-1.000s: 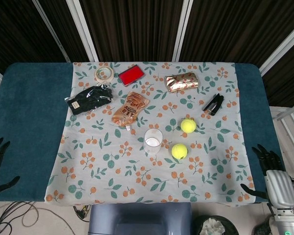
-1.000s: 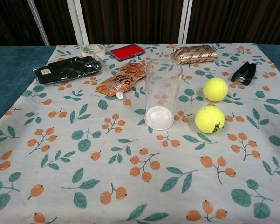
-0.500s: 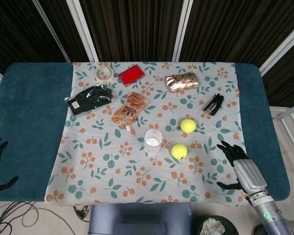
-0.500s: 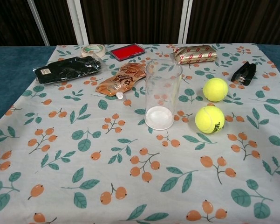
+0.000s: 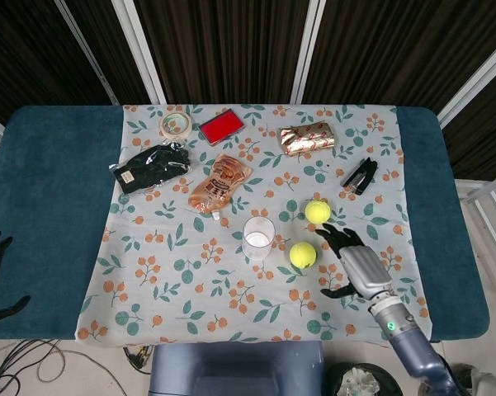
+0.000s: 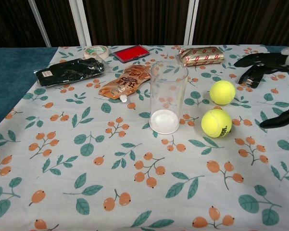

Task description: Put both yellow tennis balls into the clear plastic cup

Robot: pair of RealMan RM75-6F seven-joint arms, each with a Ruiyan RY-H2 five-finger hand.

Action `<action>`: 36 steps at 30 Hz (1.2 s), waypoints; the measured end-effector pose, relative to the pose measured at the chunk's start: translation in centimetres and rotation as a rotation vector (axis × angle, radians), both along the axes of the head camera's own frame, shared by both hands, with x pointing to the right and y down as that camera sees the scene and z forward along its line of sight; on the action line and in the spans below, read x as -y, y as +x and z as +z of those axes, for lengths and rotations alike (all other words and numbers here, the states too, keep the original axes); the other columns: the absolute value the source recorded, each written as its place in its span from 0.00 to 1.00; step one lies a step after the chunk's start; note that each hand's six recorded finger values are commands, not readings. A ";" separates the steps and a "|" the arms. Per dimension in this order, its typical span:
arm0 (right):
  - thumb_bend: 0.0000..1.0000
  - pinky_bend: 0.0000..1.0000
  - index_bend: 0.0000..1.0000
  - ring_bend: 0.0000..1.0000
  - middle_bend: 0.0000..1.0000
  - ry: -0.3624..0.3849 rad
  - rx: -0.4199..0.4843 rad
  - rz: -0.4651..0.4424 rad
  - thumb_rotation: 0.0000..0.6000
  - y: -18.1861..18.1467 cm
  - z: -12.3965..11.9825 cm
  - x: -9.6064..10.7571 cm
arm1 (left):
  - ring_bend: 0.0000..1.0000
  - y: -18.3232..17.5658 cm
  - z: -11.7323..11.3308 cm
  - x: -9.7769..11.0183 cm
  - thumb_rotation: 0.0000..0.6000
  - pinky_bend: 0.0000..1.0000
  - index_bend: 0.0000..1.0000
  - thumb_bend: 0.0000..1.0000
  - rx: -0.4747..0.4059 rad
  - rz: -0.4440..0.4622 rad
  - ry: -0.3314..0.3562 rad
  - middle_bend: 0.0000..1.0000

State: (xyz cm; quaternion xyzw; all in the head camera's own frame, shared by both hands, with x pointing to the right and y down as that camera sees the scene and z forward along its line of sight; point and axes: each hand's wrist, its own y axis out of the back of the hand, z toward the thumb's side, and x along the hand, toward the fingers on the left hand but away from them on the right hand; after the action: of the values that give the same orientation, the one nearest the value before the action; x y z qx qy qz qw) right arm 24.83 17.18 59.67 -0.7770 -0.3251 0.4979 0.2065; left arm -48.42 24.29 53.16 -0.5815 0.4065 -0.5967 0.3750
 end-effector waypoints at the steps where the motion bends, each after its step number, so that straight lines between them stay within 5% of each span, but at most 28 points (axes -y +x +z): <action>1: 0.10 0.00 0.13 0.16 0.05 -0.007 0.002 -0.001 1.00 -0.5 0.3 0.0 | 0.00 0.0 0.0 0.0 1.00 0.07 0.08 0.04 0.000 -0.001 0.000 0.00; 16: 0.10 0.00 0.17 0.18 0.07 -0.014 -0.109 -0.025 1.00 -3.6 5.1 -0.2 | 0.00 -0.9 0.1 0.2 1.00 0.07 0.08 0.04 0.012 -0.042 -0.016 0.00; 36: 0.10 0.00 0.23 0.25 0.14 -0.037 -0.144 -0.031 1.00 -5.0 8.2 0.0 | 0.00 -1.1 0.0 0.3 1.00 0.10 0.08 0.04 0.016 -0.055 -0.021 0.00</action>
State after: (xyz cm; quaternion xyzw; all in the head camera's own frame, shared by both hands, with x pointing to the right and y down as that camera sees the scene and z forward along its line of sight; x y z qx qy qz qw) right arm 19.85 17.18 67.85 -0.7477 -0.2880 0.5554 0.2227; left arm -49.48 23.98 53.12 -0.5693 0.4131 -0.6157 0.3553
